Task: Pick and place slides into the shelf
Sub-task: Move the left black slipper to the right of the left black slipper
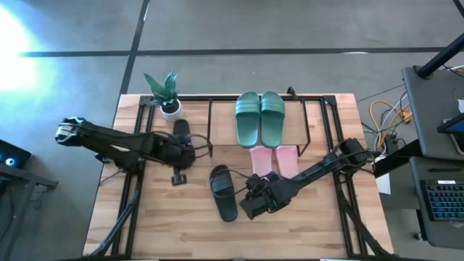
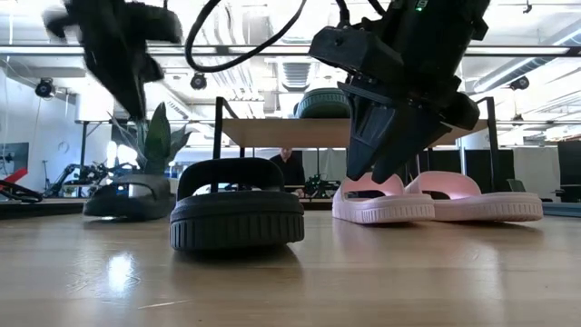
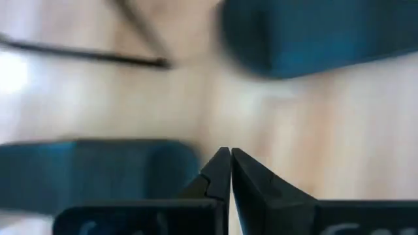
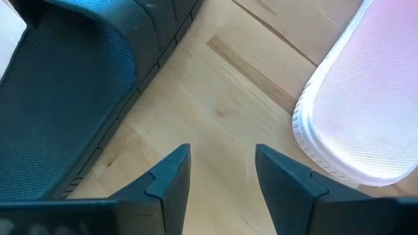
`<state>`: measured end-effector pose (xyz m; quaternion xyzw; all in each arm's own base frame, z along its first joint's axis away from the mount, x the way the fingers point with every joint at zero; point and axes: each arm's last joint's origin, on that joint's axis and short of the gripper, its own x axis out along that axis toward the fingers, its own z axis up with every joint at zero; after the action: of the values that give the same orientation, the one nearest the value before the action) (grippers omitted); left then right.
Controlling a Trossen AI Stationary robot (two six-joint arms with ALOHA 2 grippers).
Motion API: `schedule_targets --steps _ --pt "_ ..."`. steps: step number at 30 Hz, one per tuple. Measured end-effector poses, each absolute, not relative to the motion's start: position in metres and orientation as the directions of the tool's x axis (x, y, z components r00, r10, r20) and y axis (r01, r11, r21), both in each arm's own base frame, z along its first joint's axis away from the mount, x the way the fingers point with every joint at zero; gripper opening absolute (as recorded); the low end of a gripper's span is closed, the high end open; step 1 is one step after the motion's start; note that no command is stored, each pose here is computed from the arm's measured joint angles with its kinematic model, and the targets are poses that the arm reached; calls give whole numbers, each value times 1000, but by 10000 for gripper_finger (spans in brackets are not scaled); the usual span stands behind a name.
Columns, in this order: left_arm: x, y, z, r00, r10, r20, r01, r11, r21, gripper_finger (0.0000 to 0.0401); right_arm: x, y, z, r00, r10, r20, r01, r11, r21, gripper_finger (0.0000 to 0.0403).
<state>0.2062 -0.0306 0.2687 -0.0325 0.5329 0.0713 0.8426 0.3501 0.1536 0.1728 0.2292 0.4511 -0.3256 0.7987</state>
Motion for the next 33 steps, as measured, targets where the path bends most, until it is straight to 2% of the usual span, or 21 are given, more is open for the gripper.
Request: schedule_targets --steps 3,7,10,15,20,26,30,33 --pt "193 -35 292 517 45 -855 -163 986 -47 0 350 154 173 382 -312 -870 720 691 69 155" --pt "176 -31 305 570 237 -787 -310 949 61 0 351 154 174 387 -312 -868 704 707 60 144" --pt "171 -30 305 553 305 -776 -347 930 118 0 351 154 174 387 -312 -868 694 718 51 138" --pt "183 -36 277 442 341 -830 -283 931 232 9 351 154 175 387 -315 -867 693 719 48 137" --pt "198 -48 234 286 422 -860 -187 905 382 59 350 153 174 379 -319 -869 694 719 38 141" --pt "206 -59 213 248 630 -736 -260 775 576 130 349 153 173 370 -319 -872 697 717 33 137" --pt "205 -61 199 221 660 -718 -305 746 593 162 349 153 173 368 -320 -873 699 715 32 138" --pt "200 -59 186 179 677 -714 -338 724 602 171 348 153 172 365 -322 -874 699 715 29 138"
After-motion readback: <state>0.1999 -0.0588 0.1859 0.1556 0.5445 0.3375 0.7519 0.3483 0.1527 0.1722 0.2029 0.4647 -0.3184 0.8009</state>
